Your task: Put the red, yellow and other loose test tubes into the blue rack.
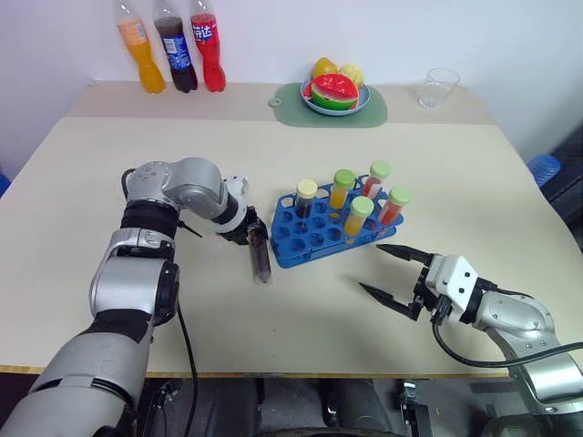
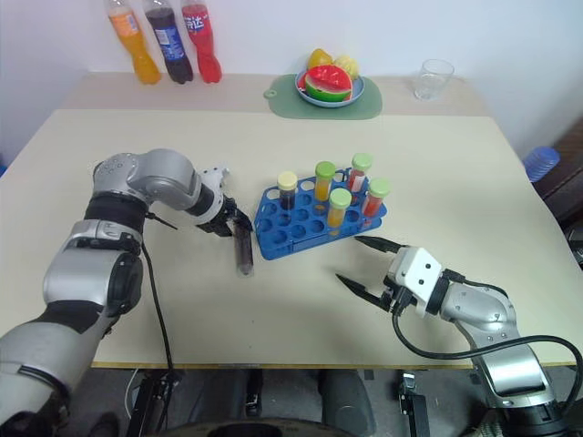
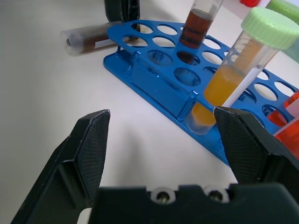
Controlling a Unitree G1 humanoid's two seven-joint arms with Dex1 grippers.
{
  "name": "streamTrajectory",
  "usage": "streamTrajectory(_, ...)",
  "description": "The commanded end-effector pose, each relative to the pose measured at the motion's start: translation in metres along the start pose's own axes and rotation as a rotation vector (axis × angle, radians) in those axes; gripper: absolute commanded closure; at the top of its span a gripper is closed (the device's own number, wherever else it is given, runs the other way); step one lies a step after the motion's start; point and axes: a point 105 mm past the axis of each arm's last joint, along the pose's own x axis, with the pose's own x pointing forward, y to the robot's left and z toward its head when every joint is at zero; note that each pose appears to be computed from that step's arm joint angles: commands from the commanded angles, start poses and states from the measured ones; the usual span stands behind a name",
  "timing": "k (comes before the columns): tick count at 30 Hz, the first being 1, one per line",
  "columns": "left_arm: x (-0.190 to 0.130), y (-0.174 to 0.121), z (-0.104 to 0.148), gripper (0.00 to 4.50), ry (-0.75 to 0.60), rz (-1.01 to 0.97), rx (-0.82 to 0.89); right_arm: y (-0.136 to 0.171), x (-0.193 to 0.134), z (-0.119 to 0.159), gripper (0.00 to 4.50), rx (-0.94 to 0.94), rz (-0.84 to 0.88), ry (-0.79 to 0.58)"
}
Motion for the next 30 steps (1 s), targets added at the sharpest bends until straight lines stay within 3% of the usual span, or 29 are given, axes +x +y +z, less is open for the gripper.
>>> streamTrajectory(1,-0.009,-0.006,0.004,3.76,0.001,-0.020,0.023,-0.001,-0.003,0.010,0.57,-0.034,-0.019,-0.022)
streamTrajectory(7,-0.017,-0.009,0.010,3.76,-0.032,-0.068,0.020,-0.004,-0.007,0.009,0.57,-0.035,-0.032,-0.015)
streamTrajectory(9,-0.028,-0.009,0.013,3.76,-0.103,-0.133,0.051,-0.005,-0.006,0.009,0.57,-0.036,-0.031,-0.016)
streamTrajectory(14,-0.057,0.025,0.012,3.76,-0.266,-0.173,0.067,-0.003,-0.003,0.008,0.57,-0.026,-0.017,-0.018)
streamTrajectory(16,-0.067,0.025,0.007,3.76,-0.329,-0.195,0.139,-0.004,-0.004,0.006,0.57,-0.021,-0.015,-0.016)
streamTrajectory(19,-0.085,0.013,0.008,3.76,-0.565,-0.215,0.286,-0.008,-0.004,0.006,0.57,-0.013,-0.018,-0.020)
streamTrajectory(21,-0.113,-0.027,-0.004,3.76,-0.776,-0.606,0.449,-0.009,-0.004,0.006,0.57,-0.010,-0.020,-0.021)
streamTrajectory(26,-0.081,-0.004,-0.048,3.76,-0.783,-0.608,0.880,-0.009,-0.010,0.004,0.57,0.001,-0.030,-0.004)
streamTrajectory(30,-0.091,-0.008,-0.062,3.76,-0.907,-0.790,1.000,-0.007,-0.017,0.002,0.57,0.019,-0.055,0.014)
